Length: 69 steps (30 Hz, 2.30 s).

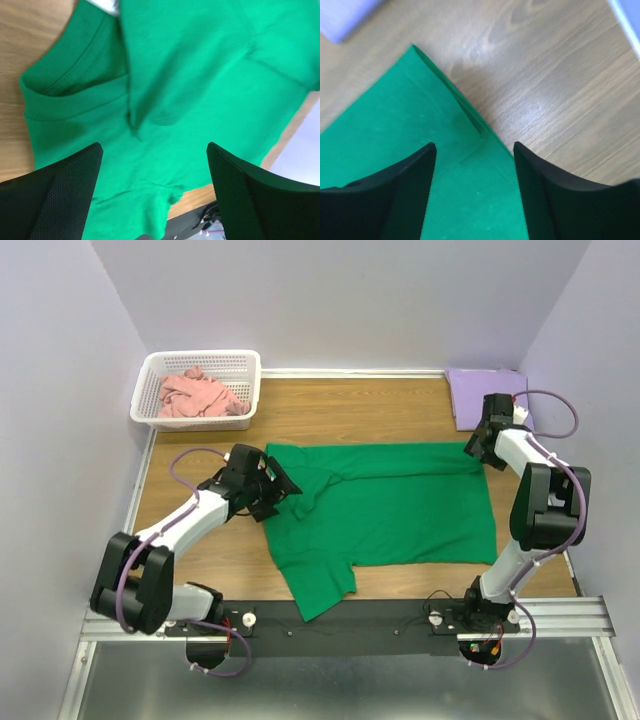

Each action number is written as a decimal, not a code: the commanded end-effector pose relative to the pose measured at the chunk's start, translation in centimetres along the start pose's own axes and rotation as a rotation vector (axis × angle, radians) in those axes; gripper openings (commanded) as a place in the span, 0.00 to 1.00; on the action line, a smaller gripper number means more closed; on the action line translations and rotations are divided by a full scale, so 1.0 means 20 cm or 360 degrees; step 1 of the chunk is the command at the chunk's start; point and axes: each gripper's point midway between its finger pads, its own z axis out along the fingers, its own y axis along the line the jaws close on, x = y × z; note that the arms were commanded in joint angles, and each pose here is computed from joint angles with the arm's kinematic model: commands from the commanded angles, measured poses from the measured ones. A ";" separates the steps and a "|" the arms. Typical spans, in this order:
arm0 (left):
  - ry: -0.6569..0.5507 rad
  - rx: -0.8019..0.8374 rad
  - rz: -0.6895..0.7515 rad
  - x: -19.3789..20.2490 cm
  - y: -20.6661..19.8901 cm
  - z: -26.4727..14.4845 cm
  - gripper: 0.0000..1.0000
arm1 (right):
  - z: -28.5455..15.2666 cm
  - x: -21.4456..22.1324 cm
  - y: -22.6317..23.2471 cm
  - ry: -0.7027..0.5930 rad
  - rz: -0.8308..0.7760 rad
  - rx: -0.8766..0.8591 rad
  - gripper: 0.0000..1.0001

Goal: Fold and stack the t-shirts
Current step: Fold the tshirt

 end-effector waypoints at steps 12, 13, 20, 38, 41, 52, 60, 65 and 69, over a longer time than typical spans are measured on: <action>-0.0726 -0.0321 0.0539 -0.79 -0.03 -0.01 0.93 | 0.10 -0.28 0.13 0.0062 0.0013 -0.0634 0.58; -0.0730 -0.0343 0.0551 -0.81 -0.03 0.01 0.93 | 0.11 -0.27 0.15 0.0075 -0.0004 -0.0683 0.56; -0.0755 -0.0464 0.0589 -0.94 -0.02 0.15 0.84 | 0.20 -0.23 0.19 0.0078 -0.0066 -0.0726 0.50; -0.0625 -0.0584 0.0672 -0.98 0.07 0.41 0.62 | 0.31 -0.14 0.21 0.0140 -0.0141 -0.0766 0.47; -0.0608 -0.0599 0.0683 -0.97 0.09 0.42 0.61 | 0.33 -0.13 0.23 0.0156 -0.0151 -0.0800 0.47; -0.0586 -0.0648 0.0698 -0.96 0.14 0.45 0.42 | 0.37 -0.05 0.24 0.0221 -0.0165 -0.0821 0.47; -0.0574 -0.0689 0.0715 -0.96 0.17 0.44 0.21 | 0.40 0.01 0.24 0.0257 -0.0173 -0.0811 0.33; -0.0577 -0.0721 0.0723 -0.96 0.18 0.43 0.08 | 0.40 -0.01 0.24 0.0245 -0.0172 -0.0827 0.05; -0.0581 -0.0778 0.0724 -0.96 0.22 0.41 0.00 | 0.40 -0.08 0.20 0.0186 -0.0163 -0.0748 0.01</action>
